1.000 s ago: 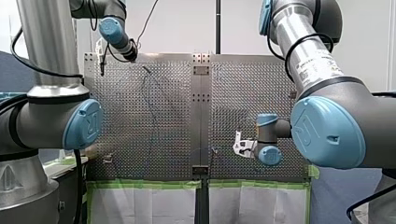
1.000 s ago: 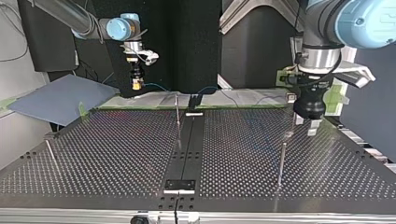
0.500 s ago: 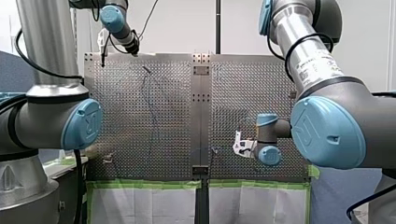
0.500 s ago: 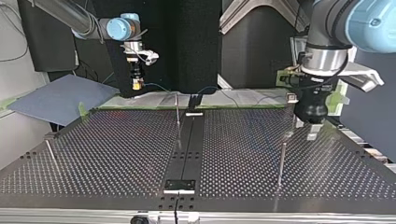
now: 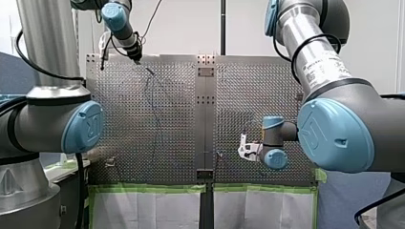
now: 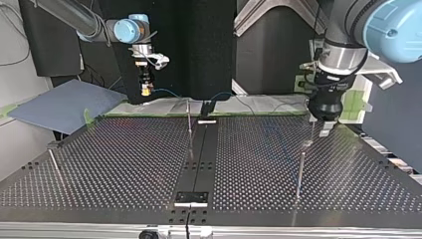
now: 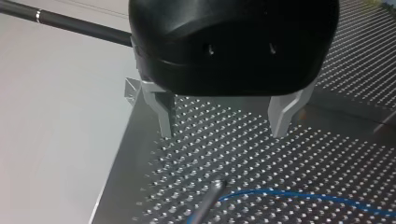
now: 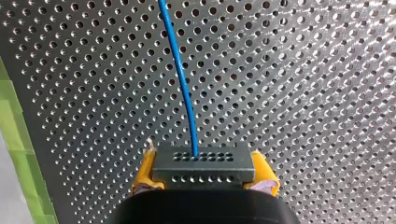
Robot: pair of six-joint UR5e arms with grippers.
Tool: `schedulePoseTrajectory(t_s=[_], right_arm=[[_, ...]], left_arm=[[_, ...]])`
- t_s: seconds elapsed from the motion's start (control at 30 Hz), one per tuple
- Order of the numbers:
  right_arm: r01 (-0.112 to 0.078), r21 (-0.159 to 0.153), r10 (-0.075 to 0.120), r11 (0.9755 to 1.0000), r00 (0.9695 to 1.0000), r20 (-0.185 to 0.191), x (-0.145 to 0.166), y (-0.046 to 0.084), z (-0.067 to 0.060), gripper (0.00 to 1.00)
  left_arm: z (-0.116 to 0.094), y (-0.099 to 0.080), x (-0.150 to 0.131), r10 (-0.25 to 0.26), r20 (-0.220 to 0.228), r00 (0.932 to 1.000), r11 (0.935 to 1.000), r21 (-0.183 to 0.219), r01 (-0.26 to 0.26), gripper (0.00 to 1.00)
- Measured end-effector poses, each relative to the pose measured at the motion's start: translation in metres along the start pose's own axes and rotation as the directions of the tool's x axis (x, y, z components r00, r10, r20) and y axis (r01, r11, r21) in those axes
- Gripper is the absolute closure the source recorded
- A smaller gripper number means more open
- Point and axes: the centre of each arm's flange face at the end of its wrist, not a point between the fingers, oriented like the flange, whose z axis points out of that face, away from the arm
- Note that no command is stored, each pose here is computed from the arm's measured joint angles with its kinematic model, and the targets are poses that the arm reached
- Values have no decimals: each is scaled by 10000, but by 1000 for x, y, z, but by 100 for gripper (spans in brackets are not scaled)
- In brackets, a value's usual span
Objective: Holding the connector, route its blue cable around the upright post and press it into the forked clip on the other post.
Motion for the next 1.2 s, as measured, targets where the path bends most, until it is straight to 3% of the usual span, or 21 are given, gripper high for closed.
schedulePoseTrajectory(t_s=[0.17, 0.67, 0.9, 1.2], right_arm=[[1, -11, -1, 10000, 10000, -5, 0, 0, 0, 100], [-1, -48, 1, 10000, 10000, 11, 2, 3, 3, 100], [-1, -41, 1, 10000, 10000, 20, 1, 2, 3, 100], [2, -27, -1, 10000, 10000, 36, 1, 2, 3, 100]], left_arm=[[-3, 0, 3, -83, -350, 9994, 10000, -42, 82, 1], [-3, -1, 3, -401, -265, 9988, 9992, 76, 403, 1], [-2, -4, 2, -677, -267, 9973, 9970, 347, 687, 1], [-4, 2, 3, -872, -298, 9957, 9959, -249, 865, 1]])
